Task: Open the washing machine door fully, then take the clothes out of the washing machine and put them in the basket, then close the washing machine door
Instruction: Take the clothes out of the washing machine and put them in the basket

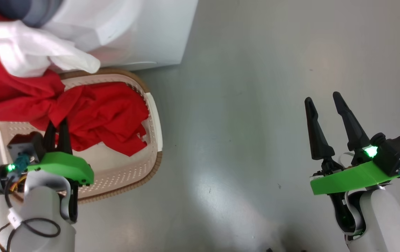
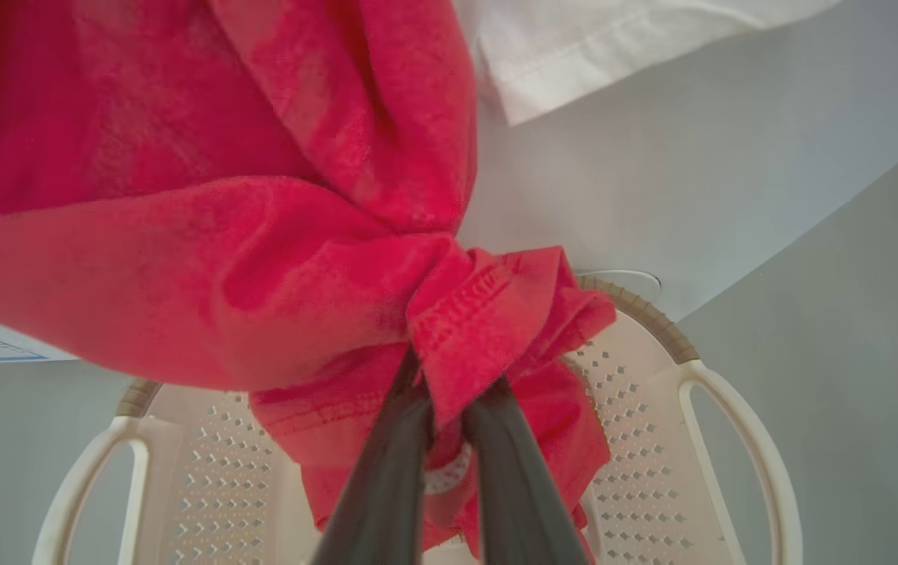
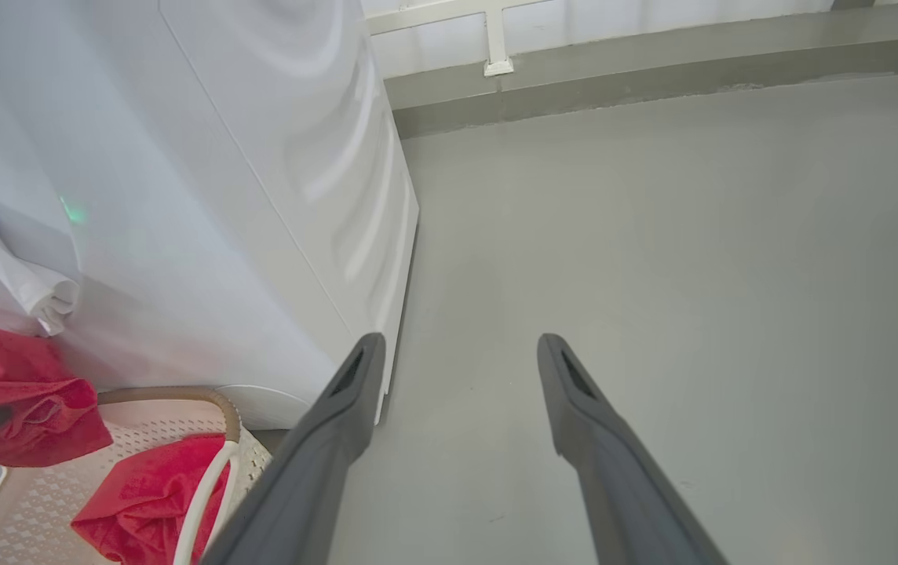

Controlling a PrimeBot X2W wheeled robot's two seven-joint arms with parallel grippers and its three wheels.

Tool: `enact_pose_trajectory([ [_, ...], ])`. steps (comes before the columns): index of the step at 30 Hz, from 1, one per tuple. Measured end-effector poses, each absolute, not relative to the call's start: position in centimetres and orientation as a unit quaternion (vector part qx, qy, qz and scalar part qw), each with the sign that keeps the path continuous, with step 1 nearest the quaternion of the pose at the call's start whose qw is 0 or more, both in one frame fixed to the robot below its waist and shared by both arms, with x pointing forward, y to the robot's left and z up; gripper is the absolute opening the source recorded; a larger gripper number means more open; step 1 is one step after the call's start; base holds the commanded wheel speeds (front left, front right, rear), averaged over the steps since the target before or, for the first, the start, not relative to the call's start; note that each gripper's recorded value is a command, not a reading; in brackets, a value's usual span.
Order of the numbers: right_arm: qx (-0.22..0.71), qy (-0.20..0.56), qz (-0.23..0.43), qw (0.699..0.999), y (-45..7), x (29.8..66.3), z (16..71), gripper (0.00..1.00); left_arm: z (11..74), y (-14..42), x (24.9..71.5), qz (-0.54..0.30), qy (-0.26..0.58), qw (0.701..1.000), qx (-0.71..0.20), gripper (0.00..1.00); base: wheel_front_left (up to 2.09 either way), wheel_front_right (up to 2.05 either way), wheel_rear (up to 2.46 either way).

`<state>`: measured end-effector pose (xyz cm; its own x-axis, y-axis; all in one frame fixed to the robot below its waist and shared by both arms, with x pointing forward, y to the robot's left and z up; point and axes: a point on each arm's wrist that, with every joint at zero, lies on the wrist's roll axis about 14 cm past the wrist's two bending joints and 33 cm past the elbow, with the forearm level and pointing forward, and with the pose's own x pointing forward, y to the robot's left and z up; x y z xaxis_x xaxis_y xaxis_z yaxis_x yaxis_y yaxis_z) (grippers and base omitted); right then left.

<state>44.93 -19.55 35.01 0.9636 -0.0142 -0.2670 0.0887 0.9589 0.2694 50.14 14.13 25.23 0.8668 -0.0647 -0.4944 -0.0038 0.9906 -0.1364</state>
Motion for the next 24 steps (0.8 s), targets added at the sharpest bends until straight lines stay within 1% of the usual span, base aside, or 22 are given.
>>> enact_pose_trajectory([
  [1,0.140,0.135,-0.028,0.980,-19.7,44.8,34.8,1.00,24.7,13.9,50.1,-0.018,0.264,0.962,-0.066,0.10,0.00,0.00,0.00],
  [3,0.138,0.140,-0.032,0.980,-19.9,44.7,34.5,1.00,23.8,13.5,50.1,-0.021,0.277,0.958,-0.065,0.14,0.00,0.00,0.00],
  [4,0.137,0.142,-0.033,0.980,-20.0,44.6,34.3,1.00,23.4,13.4,50.0,-0.021,0.283,0.957,-0.065,0.17,0.00,0.00,0.00],
  [6,0.136,0.145,-0.035,0.979,-20.1,44.5,34.1,1.00,22.7,13.4,50.0,-0.017,0.292,0.954,-0.064,0.27,0.00,0.00,0.00],
  [10,0.135,0.148,-0.037,0.979,-20.3,44.4,33.9,1.00,22.6,13.4,50.6,-0.014,0.290,0.955,-0.066,0.40,0.00,0.00,0.00],
  [12,0.135,0.147,-0.037,0.979,-20.3,44.4,33.9,1.00,22.8,13.4,50.8,-0.013,0.287,0.956,-0.067,0.49,0.00,0.00,0.00],
  [13,0.135,0.147,-0.037,0.979,-20.2,44.4,34.0,1.00,22.9,13.5,50.8,-0.012,0.286,0.956,-0.067,0.58,0.00,0.00,0.00],
  [14,0.136,0.146,-0.036,0.979,-20.2,44.5,34.0,1.00,23.0,13.5,50.8,-0.011,0.286,0.956,-0.066,0.80,0.00,0.00,0.00],
  [16,0.136,0.144,-0.035,0.979,-20.1,44.5,34.1,1.00,23.2,13.7,50.8,-0.010,0.284,0.956,-0.066,1.00,0.00,0.00,0.00],
  [24,0.139,0.134,-0.027,0.981,-19.6,44.9,34.9,1.00,24.8,14.7,51.0,0.005,0.264,0.962,-0.074,1.00,0.00,0.00,0.00],
])
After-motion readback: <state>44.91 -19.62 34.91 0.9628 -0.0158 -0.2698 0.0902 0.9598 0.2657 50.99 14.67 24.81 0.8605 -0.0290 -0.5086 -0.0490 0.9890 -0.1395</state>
